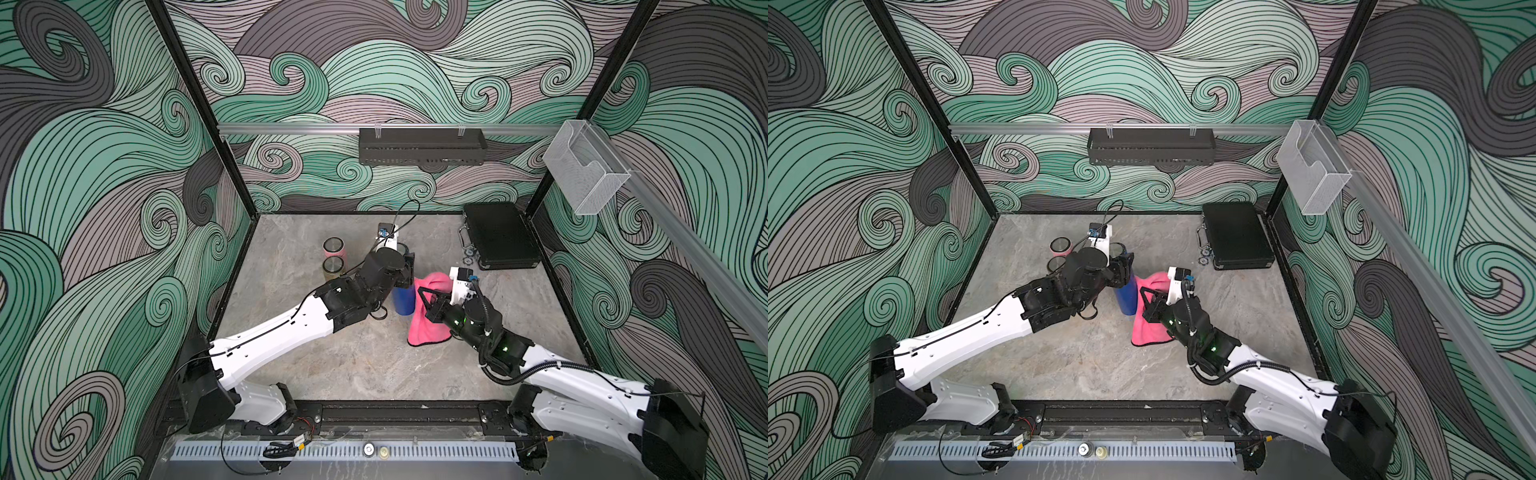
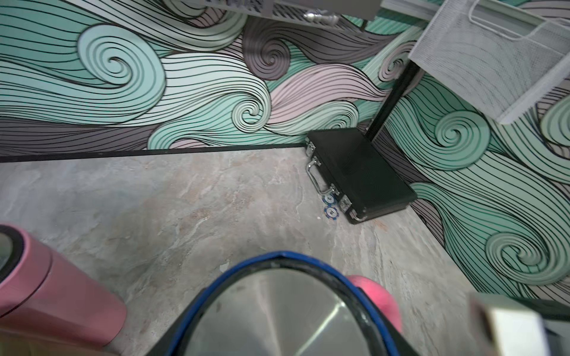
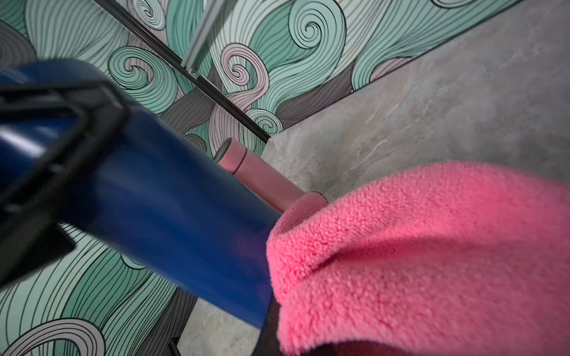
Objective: Wipe the surface of the thermos
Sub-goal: Wipe the dirt from the surface of the thermos.
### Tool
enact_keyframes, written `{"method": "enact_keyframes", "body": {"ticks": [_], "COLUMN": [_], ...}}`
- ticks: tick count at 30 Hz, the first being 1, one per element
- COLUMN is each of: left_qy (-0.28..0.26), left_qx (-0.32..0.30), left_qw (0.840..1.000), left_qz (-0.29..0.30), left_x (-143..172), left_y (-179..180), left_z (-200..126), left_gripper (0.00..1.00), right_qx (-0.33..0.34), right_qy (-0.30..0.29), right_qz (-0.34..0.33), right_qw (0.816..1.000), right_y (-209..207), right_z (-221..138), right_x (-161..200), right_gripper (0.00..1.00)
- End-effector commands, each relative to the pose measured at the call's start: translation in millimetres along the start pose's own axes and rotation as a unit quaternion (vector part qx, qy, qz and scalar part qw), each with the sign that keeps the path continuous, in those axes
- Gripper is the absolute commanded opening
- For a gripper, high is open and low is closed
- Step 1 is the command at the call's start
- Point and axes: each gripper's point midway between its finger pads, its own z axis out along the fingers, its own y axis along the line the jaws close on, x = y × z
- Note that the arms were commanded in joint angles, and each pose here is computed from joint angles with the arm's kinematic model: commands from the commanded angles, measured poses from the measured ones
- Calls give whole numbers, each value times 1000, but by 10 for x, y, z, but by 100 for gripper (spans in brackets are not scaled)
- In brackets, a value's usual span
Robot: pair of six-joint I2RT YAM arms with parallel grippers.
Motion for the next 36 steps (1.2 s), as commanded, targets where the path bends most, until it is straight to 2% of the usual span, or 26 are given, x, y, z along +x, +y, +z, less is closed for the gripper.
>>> {"method": "enact_keyframes", "body": {"ticks": [1,5,10,15,20,22,25,31,36], "left_qy": [-66,-66,-60,-88,-115,-117,-125,-119,-103], "left_qx": [-64,-68,-63,-84,-128,-161,-180,-173,-155], "left_qw": [993,991,988,981,972,966,953,938,941], "left_qz": [-70,-99,-126,-152,-157,-167,-208,-276,-281], "left_x": [-349,-321,-308,-364,-423,-357,-294,-231,-200], "left_y": [113,61,5,75,129,176,235,282,242], "left_z": [-124,-121,-168,-263,-317,-313,-356,-435,-432], "left_gripper": [0,0,0,0,0,0,0,0,0], "right_qx": [-53,-60,-30,-12,-36,-49,-71,-87,-73], "right_qy": [-72,-81,-54,-38,-44,-55,-66,-69,-65], "right_qz": [-14,-18,-7,0,-38,-56,-74,-106,-119], "right_qw": [996,995,998,999,998,996,993,988,988], "right_y": [501,590,333,154,512,709,886,711,550], "right_z": [-186,-181,74,194,155,116,116,255,292], "right_x": [-531,-602,-273,2,-92,-185,-225,114,249], "right_gripper": [0,0,0,0,0,0,0,0,0]}}
